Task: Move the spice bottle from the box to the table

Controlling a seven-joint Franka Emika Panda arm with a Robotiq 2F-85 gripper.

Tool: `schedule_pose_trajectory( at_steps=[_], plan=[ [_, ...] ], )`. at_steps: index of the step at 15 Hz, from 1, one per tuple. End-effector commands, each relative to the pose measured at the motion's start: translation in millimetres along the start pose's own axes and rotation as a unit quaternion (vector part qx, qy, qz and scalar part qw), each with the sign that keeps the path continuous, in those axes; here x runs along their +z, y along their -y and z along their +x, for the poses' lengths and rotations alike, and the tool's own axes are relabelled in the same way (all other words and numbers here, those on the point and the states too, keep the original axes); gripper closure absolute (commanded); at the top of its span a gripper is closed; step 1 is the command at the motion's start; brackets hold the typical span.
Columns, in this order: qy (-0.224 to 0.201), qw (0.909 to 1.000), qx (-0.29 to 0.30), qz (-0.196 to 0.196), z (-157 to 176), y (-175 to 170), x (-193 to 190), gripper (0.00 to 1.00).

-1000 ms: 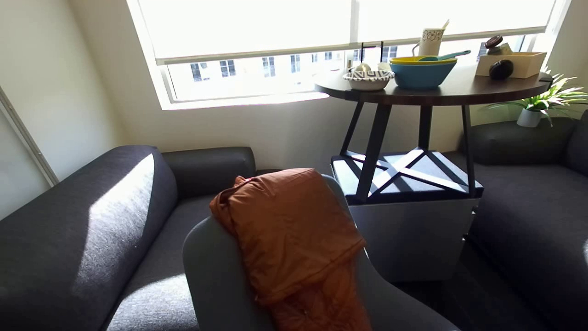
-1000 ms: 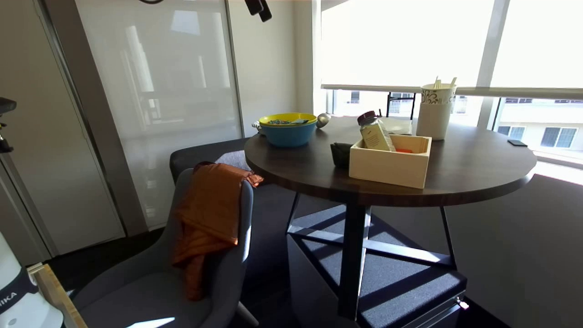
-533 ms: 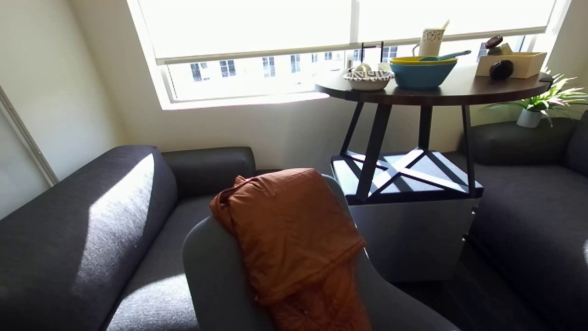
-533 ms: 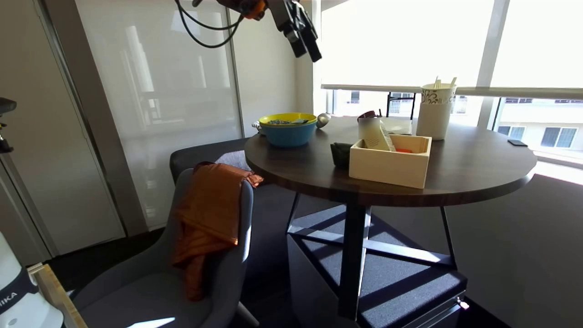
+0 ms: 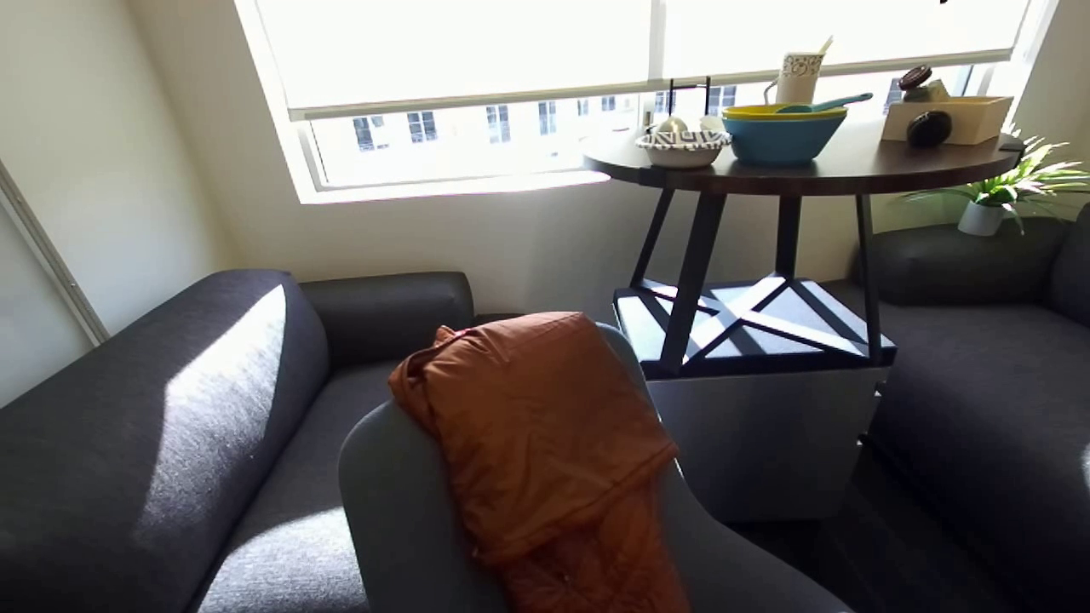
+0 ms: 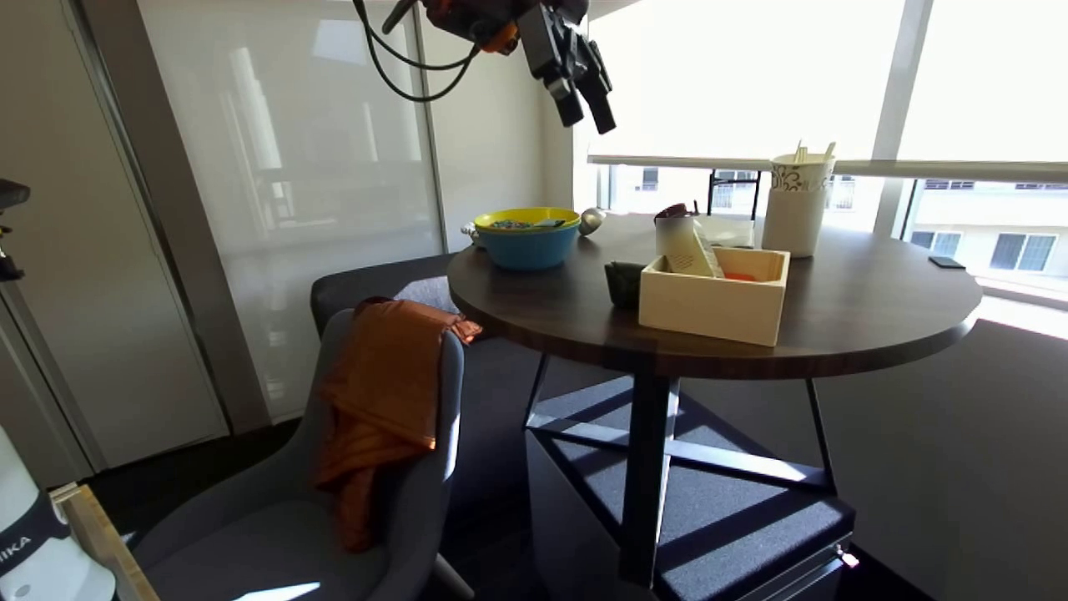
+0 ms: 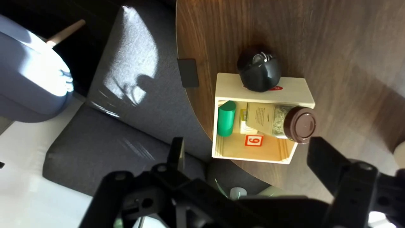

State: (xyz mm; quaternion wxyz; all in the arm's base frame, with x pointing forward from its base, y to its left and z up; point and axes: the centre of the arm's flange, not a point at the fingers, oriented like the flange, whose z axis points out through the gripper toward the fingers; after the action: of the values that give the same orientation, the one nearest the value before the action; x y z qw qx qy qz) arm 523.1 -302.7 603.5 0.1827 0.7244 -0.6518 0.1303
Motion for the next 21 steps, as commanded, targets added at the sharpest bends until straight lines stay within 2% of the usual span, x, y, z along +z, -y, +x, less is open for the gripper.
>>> schedule_pose_trajectory(
  at_steps=[1,6,9,12,16,19,20,21],
  plan=[
    [-0.035,0.9981,0.044,-0.027,0,36,16,0.00],
    [-0.071,0.9929,0.078,-0.055,7,95,35,0.00],
    [-0.070,0.9905,0.097,-0.068,29,114,55,0.00],
    [-0.062,0.9881,0.106,-0.093,50,122,72,0.00],
    [-0.015,0.9933,0.086,-0.075,60,137,83,0.00],
    [0.017,0.9943,0.062,-0.085,67,136,81,0.00],
    [-0.006,0.9937,0.075,-0.084,37,109,95,0.00],
    [0.001,0.9939,0.069,-0.086,39,109,94,0.00]
  ],
)
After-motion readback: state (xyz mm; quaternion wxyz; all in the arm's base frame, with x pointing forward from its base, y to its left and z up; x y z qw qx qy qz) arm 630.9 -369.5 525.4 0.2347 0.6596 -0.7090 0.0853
